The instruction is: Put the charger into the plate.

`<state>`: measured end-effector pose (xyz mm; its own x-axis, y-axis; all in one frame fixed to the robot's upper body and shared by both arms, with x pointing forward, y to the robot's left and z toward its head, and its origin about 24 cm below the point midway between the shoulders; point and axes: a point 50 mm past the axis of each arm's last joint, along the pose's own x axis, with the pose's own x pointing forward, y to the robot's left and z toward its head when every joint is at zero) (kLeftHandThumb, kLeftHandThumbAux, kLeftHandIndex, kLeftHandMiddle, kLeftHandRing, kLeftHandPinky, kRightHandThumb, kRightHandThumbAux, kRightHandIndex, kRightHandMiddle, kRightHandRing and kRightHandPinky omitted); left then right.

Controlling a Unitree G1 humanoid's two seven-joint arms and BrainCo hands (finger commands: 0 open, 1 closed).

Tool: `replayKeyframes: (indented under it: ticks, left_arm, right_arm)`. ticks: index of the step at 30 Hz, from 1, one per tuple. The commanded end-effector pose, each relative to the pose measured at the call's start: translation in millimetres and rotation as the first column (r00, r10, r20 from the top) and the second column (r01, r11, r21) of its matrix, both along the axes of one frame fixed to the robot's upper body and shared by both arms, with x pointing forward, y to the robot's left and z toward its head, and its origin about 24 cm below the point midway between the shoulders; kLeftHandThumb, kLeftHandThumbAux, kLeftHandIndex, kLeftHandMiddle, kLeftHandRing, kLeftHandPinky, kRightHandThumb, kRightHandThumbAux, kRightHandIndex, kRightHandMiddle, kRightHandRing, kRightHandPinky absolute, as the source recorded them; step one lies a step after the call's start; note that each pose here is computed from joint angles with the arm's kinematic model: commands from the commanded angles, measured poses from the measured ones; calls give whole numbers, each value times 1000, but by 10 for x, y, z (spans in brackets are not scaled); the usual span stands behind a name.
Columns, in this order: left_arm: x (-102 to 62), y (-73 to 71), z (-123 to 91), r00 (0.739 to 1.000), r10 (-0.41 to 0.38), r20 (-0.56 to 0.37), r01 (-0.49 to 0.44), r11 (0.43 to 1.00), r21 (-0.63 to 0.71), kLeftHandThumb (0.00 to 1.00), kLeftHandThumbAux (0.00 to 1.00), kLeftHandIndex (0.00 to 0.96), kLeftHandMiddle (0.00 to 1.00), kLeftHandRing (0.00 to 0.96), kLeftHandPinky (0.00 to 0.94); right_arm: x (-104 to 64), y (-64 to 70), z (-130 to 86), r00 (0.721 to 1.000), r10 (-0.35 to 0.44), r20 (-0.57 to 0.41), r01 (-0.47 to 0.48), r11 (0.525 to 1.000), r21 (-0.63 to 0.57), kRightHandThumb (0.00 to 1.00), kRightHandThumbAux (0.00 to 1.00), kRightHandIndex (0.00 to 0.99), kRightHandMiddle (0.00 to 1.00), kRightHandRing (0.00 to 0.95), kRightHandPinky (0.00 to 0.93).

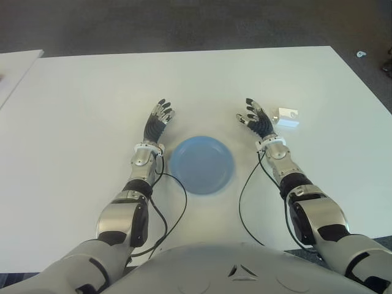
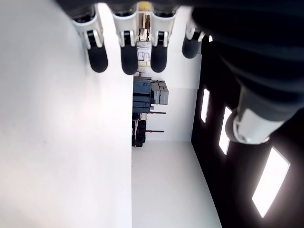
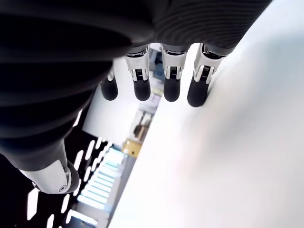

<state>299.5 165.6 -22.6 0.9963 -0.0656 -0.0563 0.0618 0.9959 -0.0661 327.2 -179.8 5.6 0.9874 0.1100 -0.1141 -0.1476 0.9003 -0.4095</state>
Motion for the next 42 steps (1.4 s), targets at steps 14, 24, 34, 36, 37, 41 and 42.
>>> replayKeyframes:
  ticks: [14, 24, 34, 36, 37, 41, 42]
  left_arm:
    - [-74, 30, -132, 996, -12, -83, 13, 1000, 17, 0, 575, 50, 118, 126, 157]
    - [-73, 36, -126, 997, -6, -75, 7, 1000, 18, 0, 592, 56, 126, 134, 169]
    - [-75, 47, -124, 997, -12, -73, 15, 999, 31, 0, 597, 62, 125, 132, 161]
    - [-77, 49, -124, 997, -11, -72, 13, 999, 30, 0, 597, 63, 125, 132, 162]
    - [-78, 49, -123, 997, -11, -71, 13, 999, 29, 0, 597, 63, 126, 133, 163]
    - [-81, 49, -122, 998, -10, -66, 12, 1000, 28, 0, 596, 65, 128, 135, 168]
    - [-82, 49, -122, 998, -11, -65, 12, 1000, 27, 0, 595, 67, 130, 136, 171]
  right_arm:
    - [-279, -122, 503, 999, -22, 44, 18, 995, 102, 507, 677, 77, 252, 287, 352]
    - [-447, -240, 718, 908, -124, 401, 93, 991, 97, 586, 632, 113, 261, 294, 322]
    - [-421, -452, 836, 812, -201, 547, 150, 979, 137, 675, 637, 128, 266, 299, 356]
    - [-417, -529, 820, 797, -227, 560, 172, 973, 151, 686, 643, 129, 268, 298, 354]
    - [-416, -564, 810, 790, -239, 564, 181, 971, 157, 688, 645, 129, 268, 297, 354]
    - [-406, -648, 768, 775, -260, 575, 212, 966, 151, 696, 652, 126, 266, 292, 348]
    - [-405, -669, 755, 773, -264, 577, 223, 964, 143, 692, 652, 121, 258, 285, 334]
